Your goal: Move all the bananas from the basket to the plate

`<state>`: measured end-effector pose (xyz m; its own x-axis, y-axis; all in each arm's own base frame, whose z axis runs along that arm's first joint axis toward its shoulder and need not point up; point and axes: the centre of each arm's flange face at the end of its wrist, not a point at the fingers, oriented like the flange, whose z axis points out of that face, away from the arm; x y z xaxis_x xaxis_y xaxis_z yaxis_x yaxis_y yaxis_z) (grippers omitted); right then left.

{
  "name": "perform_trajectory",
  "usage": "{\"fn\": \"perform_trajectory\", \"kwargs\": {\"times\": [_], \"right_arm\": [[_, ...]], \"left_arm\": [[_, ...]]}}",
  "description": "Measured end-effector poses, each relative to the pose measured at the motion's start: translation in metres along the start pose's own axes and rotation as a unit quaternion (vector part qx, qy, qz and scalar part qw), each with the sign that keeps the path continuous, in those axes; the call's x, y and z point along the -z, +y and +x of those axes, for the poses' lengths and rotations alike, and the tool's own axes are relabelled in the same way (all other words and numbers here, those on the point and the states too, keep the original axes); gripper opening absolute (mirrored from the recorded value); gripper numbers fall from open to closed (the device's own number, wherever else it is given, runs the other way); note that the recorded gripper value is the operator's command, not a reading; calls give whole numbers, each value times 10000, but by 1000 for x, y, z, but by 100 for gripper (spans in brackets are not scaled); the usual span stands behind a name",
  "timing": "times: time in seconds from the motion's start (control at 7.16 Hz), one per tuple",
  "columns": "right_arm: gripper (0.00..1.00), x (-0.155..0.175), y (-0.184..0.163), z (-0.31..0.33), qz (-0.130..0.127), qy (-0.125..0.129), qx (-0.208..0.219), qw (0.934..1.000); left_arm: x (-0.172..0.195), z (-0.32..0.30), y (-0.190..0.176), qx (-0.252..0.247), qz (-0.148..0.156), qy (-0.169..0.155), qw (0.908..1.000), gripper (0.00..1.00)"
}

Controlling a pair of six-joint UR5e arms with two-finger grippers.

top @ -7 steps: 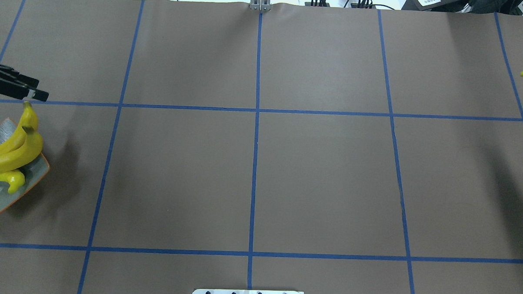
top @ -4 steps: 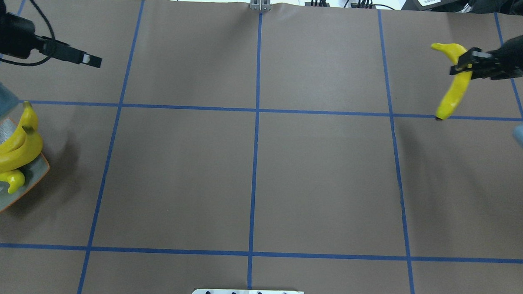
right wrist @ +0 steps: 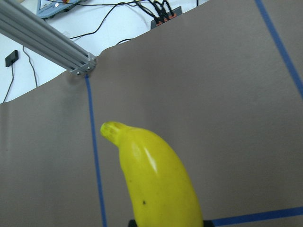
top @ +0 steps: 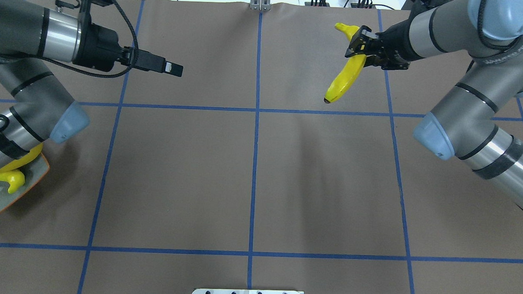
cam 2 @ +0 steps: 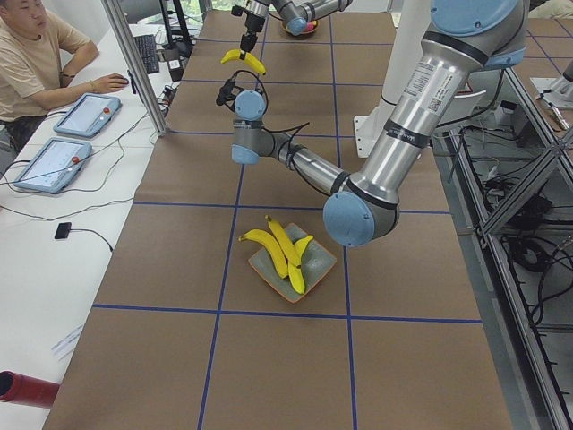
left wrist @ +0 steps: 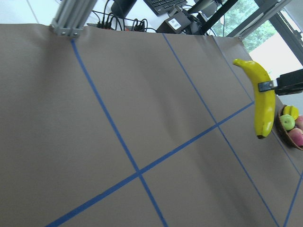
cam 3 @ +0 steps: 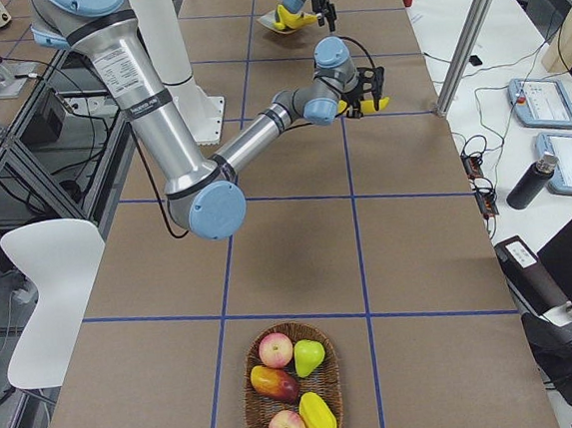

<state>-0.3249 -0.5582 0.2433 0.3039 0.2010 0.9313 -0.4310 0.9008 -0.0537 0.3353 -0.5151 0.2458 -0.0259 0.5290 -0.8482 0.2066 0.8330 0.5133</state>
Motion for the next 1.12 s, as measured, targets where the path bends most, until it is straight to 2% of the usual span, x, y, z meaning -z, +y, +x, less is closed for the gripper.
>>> {"fn": "perform_trajectory", "kwargs": {"times": [0.28, 0.56, 1.12], "right_arm": [[0, -2, 33, -74, -176, 257, -294, 9991], [0, -9, 71, -118, -334, 474, -478, 9972], [0, -20, 137, -166, -365, 315, -544, 9974]], "left_arm": [[-46, 36, 29, -26, 131, 202, 9997, 99], [-60, 49, 39, -32, 172, 281, 9995, 99], [-63, 58, 44, -56, 156, 376, 9992, 99]]}}
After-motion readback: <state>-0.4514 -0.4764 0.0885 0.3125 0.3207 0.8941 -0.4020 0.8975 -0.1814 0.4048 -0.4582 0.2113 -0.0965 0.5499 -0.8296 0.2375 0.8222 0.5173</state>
